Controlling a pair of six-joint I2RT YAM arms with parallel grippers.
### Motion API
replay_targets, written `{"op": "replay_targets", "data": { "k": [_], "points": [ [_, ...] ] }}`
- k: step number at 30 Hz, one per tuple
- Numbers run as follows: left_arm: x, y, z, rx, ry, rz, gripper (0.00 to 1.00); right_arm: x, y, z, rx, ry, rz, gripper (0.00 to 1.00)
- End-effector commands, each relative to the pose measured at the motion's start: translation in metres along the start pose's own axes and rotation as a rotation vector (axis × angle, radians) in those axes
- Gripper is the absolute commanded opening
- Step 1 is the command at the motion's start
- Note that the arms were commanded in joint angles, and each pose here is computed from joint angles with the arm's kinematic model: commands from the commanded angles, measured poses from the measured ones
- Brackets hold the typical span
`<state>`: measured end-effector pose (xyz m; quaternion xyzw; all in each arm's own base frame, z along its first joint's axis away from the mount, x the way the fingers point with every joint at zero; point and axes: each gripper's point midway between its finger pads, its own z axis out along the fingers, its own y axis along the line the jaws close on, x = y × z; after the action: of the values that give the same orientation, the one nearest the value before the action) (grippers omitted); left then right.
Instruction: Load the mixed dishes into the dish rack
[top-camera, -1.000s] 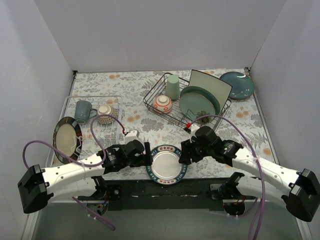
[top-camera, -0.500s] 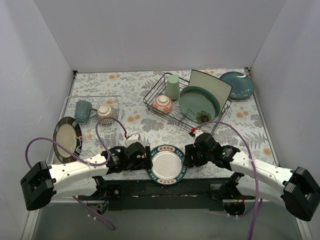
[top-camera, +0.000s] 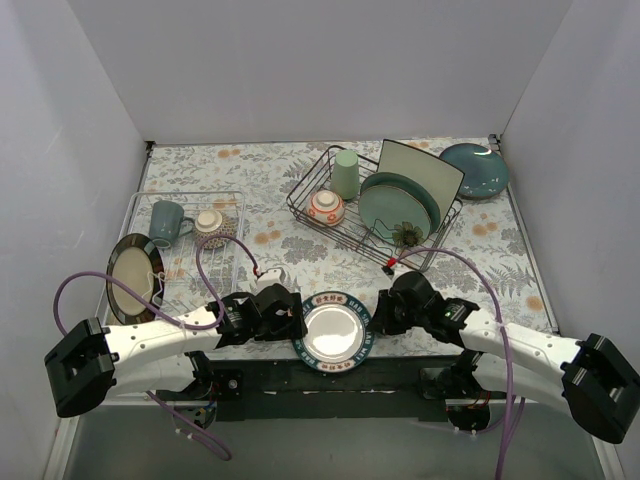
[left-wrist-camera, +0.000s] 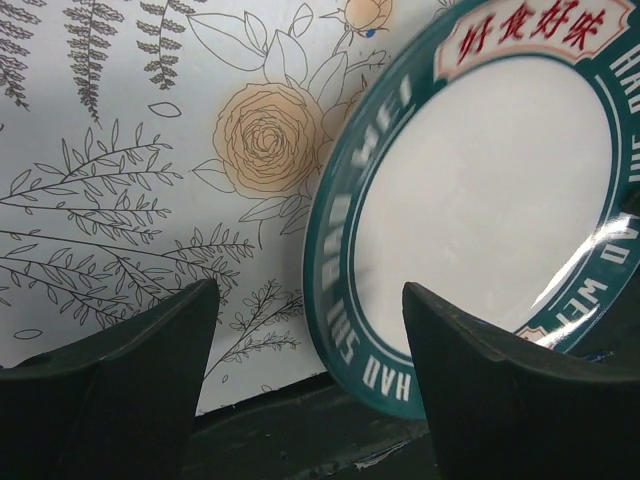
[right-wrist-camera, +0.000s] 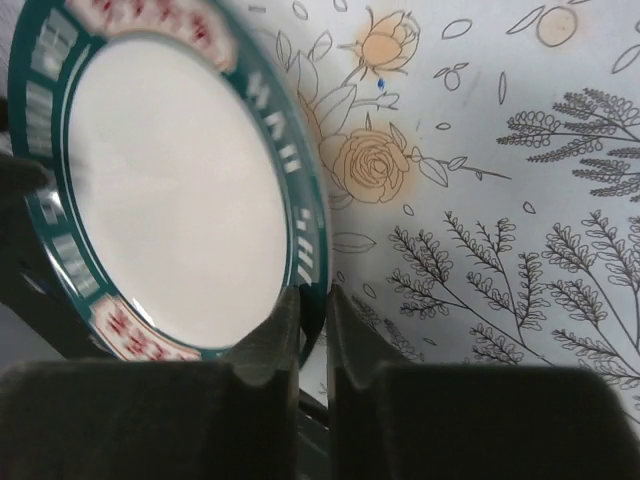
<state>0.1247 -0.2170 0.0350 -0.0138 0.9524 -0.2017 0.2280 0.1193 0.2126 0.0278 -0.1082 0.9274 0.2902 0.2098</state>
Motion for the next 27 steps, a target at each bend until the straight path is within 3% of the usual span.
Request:
{"op": "replay_targets", "data": {
  "k": [1, 8, 15, 17, 21, 22, 27],
  "points": [
    [0.0, 0.003, 0.0, -0.016, -0.004, 0.008, 0.74, -0.001, -0.006, -0.001, 0.032, -0.027, 0.018, 0.04],
    [-0.006, -0.002, -0.001, -0.011, -0.02, 0.022, 0.71, -0.017, -0.019, -0.012, 0.12, -0.112, 0.033, 0.01],
    [0.009, 0.008, 0.019, -0.067, 0.041, 0.047, 0.4, -0.015, -0.023, -0.011, 0.134, -0.115, 0.044, 0.01],
    [0.012, 0.01, 0.023, -0.084, 0.057, 0.054, 0.26, -0.012, -0.024, -0.009, 0.141, -0.1, 0.052, 0.01],
    [0.021, 0.017, 0.031, -0.13, 0.097, 0.062, 0.13, -0.008, -0.029, -0.007, 0.156, -0.089, 0.06, 0.01],
    [0.023, 0.019, 0.033, -0.14, 0.108, 0.061, 0.11, -0.007, -0.03, -0.006, 0.159, -0.088, 0.06, 0.03],
    [0.035, 0.027, 0.038, -0.155, 0.148, 0.056, 0.0, -0.004, -0.033, -0.006, 0.159, -0.093, 0.067, 0.42]
  ]
}}
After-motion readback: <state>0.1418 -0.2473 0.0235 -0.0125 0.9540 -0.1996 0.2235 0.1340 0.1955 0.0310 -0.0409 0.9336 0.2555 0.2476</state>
